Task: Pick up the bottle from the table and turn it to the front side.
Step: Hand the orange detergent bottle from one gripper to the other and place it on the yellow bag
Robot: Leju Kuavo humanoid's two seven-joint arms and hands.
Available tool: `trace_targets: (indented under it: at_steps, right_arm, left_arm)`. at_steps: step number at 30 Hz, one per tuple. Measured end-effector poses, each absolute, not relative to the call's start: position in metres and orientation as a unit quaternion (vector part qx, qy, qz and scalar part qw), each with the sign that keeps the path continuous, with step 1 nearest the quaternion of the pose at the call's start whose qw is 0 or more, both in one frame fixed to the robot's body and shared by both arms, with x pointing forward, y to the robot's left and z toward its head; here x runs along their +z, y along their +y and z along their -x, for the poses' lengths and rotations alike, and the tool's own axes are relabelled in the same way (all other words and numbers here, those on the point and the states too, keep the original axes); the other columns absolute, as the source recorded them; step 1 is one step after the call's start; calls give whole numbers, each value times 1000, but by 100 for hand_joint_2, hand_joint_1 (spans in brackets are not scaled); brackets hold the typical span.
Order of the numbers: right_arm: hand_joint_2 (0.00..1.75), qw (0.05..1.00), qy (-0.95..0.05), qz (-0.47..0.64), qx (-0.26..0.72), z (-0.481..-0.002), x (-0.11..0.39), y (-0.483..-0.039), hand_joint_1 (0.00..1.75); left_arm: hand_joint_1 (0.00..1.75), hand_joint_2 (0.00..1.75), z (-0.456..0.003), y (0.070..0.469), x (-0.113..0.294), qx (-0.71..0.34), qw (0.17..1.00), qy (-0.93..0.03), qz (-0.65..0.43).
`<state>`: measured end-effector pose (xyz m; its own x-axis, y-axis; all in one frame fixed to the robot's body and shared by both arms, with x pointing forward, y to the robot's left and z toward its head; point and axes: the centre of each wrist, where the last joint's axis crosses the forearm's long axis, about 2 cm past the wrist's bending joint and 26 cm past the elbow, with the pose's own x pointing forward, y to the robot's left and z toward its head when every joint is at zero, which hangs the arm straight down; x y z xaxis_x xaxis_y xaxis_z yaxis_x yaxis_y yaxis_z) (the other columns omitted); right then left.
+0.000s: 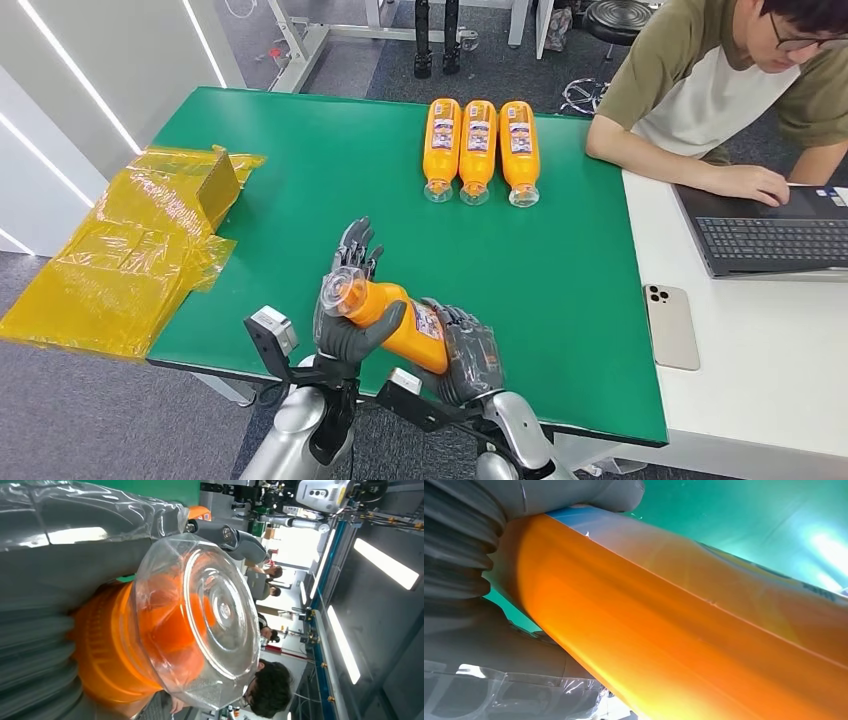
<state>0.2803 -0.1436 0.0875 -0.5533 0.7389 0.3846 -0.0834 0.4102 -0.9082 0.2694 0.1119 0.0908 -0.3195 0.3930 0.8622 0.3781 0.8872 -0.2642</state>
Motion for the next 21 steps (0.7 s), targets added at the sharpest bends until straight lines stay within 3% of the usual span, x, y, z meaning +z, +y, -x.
trace_targets:
  at_steps: [8,10,14,21]
  right_arm:
    - [175,406,-739,228,487,-283,90,-143,175]
    - [175,403,-742,230,483,-284,91,-144,164]
    - [175,398,-754,232,469,-283,91,-142,0]
    - [175,359,-837,228,345,-268,98,-131,0]
  left_arm:
    - [175,175,-270,113,93,1,523,-816,244]
    - [175,175,-270,113,94,0,522,-817,246]
    - [175,175,-270,113,95,-1,519,-818,249]
    - [175,175,-271,113,96,-3,517,-821,243]
